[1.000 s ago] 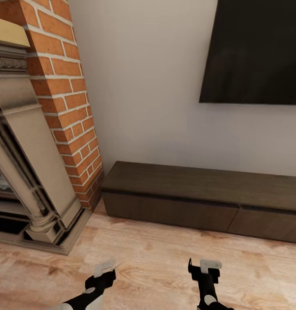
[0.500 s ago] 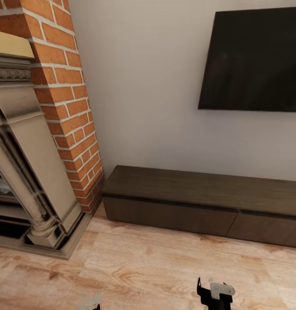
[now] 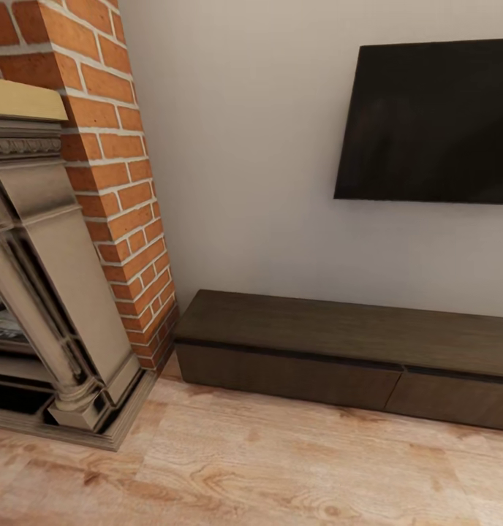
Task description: Place each of the two pumpkins and all three candles from the living room inside a cabinet in the living room (use any cabinet), then make sure every cabinet is closed, and position the cauldron so it is next to a table in the living room.
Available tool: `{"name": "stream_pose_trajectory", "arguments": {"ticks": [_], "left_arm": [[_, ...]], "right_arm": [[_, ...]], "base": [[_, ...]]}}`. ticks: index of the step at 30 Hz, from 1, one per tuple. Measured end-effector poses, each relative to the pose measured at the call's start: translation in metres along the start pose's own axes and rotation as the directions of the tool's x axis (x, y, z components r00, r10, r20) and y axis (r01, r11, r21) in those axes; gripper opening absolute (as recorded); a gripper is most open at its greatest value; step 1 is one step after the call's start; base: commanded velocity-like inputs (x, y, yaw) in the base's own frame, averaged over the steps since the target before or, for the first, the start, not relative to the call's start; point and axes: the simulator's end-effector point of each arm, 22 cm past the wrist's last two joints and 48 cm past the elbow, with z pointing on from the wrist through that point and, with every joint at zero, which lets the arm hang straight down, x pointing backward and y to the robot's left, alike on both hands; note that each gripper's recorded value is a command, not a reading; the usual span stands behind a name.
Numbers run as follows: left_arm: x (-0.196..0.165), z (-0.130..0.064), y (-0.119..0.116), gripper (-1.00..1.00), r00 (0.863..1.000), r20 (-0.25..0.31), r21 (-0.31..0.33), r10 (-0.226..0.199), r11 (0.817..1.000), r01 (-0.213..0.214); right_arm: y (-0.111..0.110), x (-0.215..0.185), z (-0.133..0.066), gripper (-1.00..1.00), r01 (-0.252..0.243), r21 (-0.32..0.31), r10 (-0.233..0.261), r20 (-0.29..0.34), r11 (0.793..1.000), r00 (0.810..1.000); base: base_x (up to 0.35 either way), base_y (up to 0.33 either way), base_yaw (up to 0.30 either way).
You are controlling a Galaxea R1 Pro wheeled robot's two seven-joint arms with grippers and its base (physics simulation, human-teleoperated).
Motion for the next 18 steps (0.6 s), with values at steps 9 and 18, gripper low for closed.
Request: {"name": "stream_pose_trajectory", "arguments": {"ticks": [9,18], "left_arm": [[0.004,-0.032,0.012,1.0,1.0,0.008,-0.003,0.003,1.0,-0.003],[-0.008,-0.045,0.012,1.0,1.0,0.004,0.0,0.002,1.0,-0.002]], "right_arm": [[-0.023,0.011,-0.034,1.0,0.037,0.0,-0.037,-0.048,0.999,0.998],[-0.023,-0.005,-0.043,1.0,0.034,-0.005,-0.034,-0.045,0.999,0.998]], "base": [[0.0,0.0,0.0],[0.0,0.0,0.0]]}}
